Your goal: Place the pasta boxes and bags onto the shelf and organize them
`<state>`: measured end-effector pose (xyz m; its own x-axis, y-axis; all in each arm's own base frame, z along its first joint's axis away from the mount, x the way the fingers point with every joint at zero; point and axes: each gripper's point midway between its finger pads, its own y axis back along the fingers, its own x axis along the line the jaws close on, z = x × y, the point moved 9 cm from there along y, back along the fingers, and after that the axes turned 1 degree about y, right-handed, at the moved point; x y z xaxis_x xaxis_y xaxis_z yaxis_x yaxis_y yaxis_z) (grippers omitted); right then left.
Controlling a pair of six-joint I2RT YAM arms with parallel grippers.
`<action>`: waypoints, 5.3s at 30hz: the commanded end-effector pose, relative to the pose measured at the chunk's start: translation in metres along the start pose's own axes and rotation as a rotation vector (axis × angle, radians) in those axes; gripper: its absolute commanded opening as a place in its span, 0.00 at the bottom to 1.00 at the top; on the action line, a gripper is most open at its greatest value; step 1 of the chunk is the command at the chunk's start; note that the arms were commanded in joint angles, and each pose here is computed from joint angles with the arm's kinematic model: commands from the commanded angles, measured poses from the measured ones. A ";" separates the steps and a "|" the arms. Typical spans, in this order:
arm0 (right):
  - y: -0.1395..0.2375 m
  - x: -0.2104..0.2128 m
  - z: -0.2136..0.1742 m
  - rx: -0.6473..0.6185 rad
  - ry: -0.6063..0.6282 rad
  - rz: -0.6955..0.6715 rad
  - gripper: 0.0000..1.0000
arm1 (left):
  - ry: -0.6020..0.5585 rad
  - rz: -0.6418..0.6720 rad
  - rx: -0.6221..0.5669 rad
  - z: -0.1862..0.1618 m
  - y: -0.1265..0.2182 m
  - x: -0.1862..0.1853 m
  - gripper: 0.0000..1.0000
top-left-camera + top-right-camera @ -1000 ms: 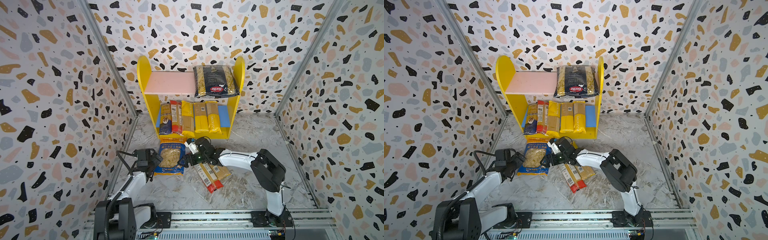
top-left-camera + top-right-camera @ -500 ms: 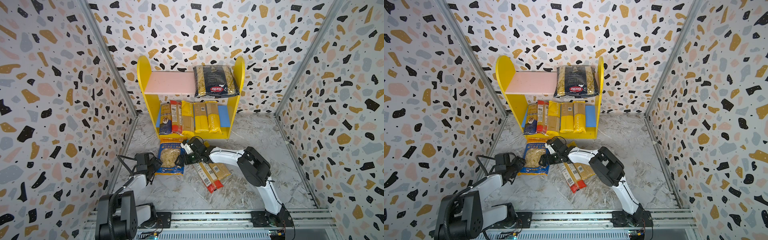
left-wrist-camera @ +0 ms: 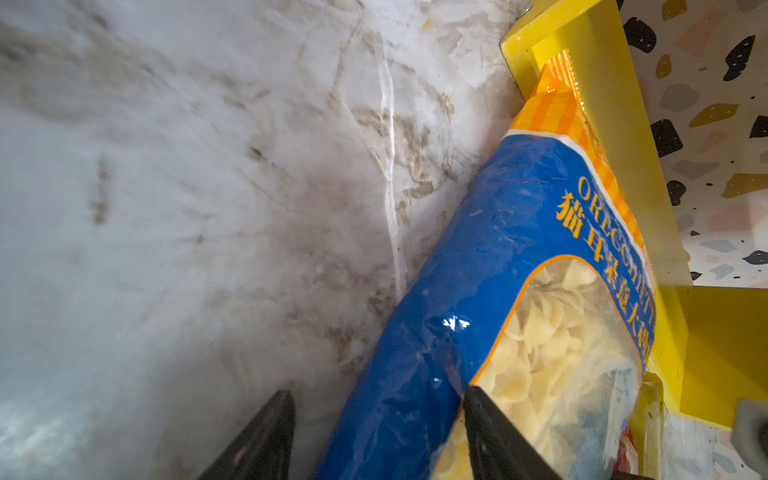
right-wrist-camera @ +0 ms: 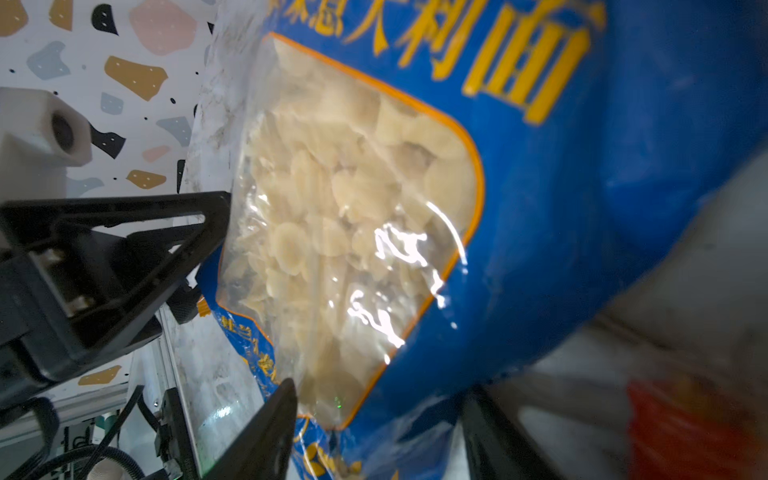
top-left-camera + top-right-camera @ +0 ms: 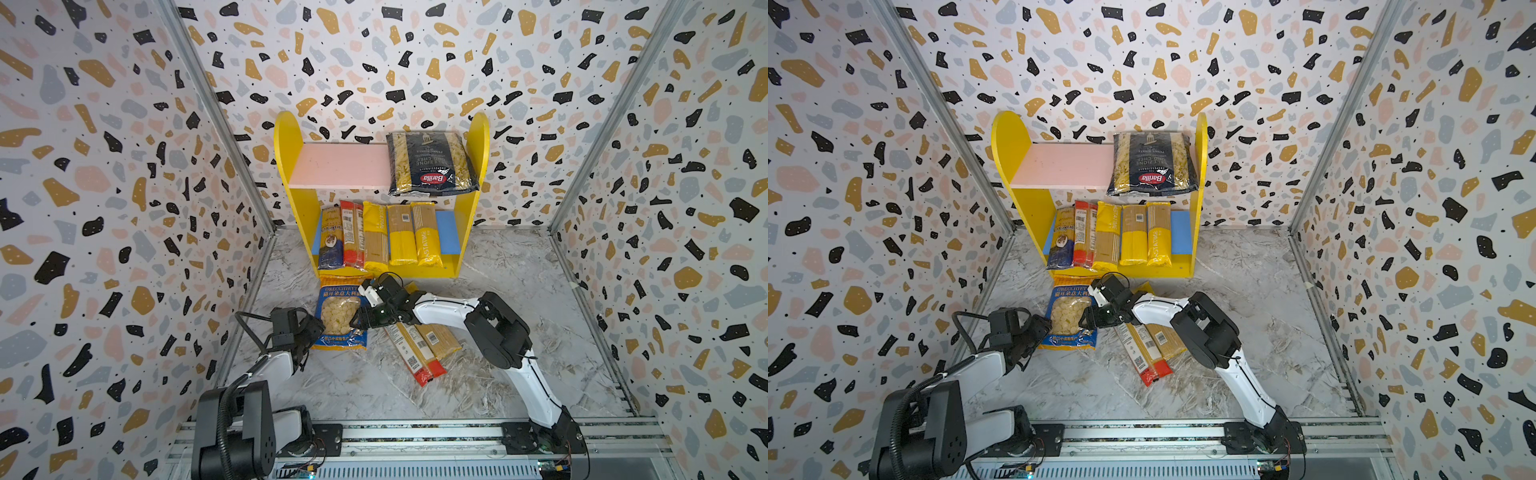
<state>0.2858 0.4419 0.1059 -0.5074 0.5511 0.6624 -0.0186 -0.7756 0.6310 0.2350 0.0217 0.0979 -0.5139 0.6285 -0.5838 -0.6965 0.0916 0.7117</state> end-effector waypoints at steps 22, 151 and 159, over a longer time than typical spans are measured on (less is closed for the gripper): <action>0.071 -0.013 -0.038 0.030 -0.085 0.262 0.00 | -0.044 -0.066 0.046 -0.009 0.029 -0.009 0.87; 0.099 0.092 -0.077 0.113 -0.119 0.830 0.00 | 0.064 -0.625 0.589 -0.125 0.053 0.027 0.87; 0.097 0.088 -0.082 0.125 -0.137 0.813 0.00 | 0.040 -0.670 0.574 -0.119 0.060 0.018 0.28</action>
<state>0.1798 0.3841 0.1590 -0.1121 0.0025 0.9937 0.3537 -0.9344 0.0422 0.1411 -0.0473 0.1086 -0.0903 0.3079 -0.9471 -0.5639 0.7680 0.3035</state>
